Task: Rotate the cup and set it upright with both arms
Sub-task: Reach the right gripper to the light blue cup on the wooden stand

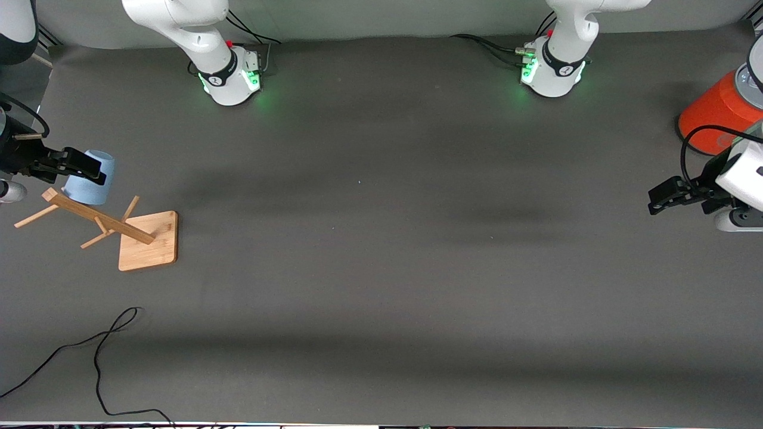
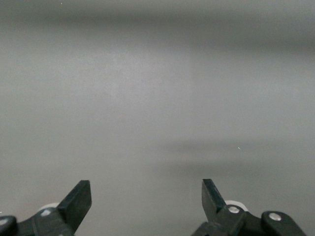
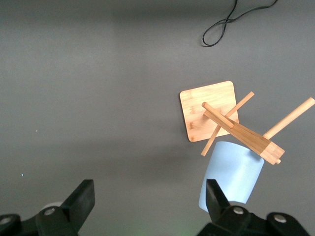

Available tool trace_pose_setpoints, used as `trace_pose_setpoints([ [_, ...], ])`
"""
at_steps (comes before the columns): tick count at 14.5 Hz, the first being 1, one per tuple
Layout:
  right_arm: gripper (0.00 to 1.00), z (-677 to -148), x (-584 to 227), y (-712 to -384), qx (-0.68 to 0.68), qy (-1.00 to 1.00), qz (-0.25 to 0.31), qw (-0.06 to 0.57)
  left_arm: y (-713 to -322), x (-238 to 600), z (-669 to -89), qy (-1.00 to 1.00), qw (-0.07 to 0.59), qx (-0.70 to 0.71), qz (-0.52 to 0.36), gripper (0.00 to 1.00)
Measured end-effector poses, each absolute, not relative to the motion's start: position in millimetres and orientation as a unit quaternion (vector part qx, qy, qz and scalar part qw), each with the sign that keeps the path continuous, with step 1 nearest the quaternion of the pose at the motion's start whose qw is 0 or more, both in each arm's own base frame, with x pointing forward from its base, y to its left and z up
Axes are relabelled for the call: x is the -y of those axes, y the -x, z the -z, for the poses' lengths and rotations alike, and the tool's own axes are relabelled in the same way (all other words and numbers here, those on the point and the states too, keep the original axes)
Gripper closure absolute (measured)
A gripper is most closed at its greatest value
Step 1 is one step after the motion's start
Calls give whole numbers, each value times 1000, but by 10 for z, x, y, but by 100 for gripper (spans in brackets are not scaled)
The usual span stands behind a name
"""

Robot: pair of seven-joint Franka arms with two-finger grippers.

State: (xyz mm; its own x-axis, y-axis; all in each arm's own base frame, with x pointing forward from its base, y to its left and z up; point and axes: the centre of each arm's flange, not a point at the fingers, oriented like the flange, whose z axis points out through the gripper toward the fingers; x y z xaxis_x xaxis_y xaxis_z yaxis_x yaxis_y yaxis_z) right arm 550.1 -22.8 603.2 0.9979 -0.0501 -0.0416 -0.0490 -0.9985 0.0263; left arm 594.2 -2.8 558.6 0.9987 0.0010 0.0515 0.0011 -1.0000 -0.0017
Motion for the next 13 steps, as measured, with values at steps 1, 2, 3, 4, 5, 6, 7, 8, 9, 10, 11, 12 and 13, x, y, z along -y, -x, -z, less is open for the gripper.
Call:
trace_pose_setpoints([
  [1, 0, -6014, 268, -5483, 16, -1000, 22, 12, -5967, 23, -5540, 1000, 1, 1, 22, 0],
  [2, 0, -5988, 356, -5447, 10, -1000, 20, 11, -5992, 20, -5494, 1000, 2, 0, 19, 0],
  [3, 0, -5963, 479, -5383, 6, -1000, 18, 10, -6014, 21, -5451, 1000, 2, 0, 15, 0],
  [4, 0, -5941, 613, -5290, 4, -1000, 18, 7, -6025, 23, -5423, 1000, 2, 0, 13, 0],
  [5, 0, -5925, 751, -5184, 2, -1000, 17, 4, -6030, 23, -5414, 1000, 3, 0, 13, 0],
  [6, 0, -5915, 883, -5079, 1, -1000, 18, 0, -6030, 22, -5416, 1000, 3, 0, 13, 0],
  [7, 0, -5911, 1007, -4993, 3, -1000, 18, -4, -6028, 21, -5417, 1000, 3, 0, 12, 0],
  [8, 0, -5907, 1124, -4929, 6, -1000, 17, -7, -6026, 20, -5414, 1000, 3, 0, 11, 0],
  [9, 0, -5903, 1220, -4885, 10, -1000, 16, -9, -6025, 19, -5413, 1000, 3, 0, 10, 0],
  [10, 0, -5892, 1281, -4864, 15, -1000, 15, -10, -6024, 19, -5413, 1000, 3, 0, 10, 0],
  [11, 0, -5883, 1323, -4858, 20, -1000, 15, -11, -6024, 20, -5413, 1000, 3, 0, 10, 0],
  [12, 0, -5871, 1379, -4849, 31, -999, 15, -12, -6024, 21, -5413, 1000, 2, -1, 10, 0],
  [13, 0, -5861, 1451, -4834, 53, -998, 15, -13, -6024, 23, -5413, 1000, 2, -1, 10, 0],
])
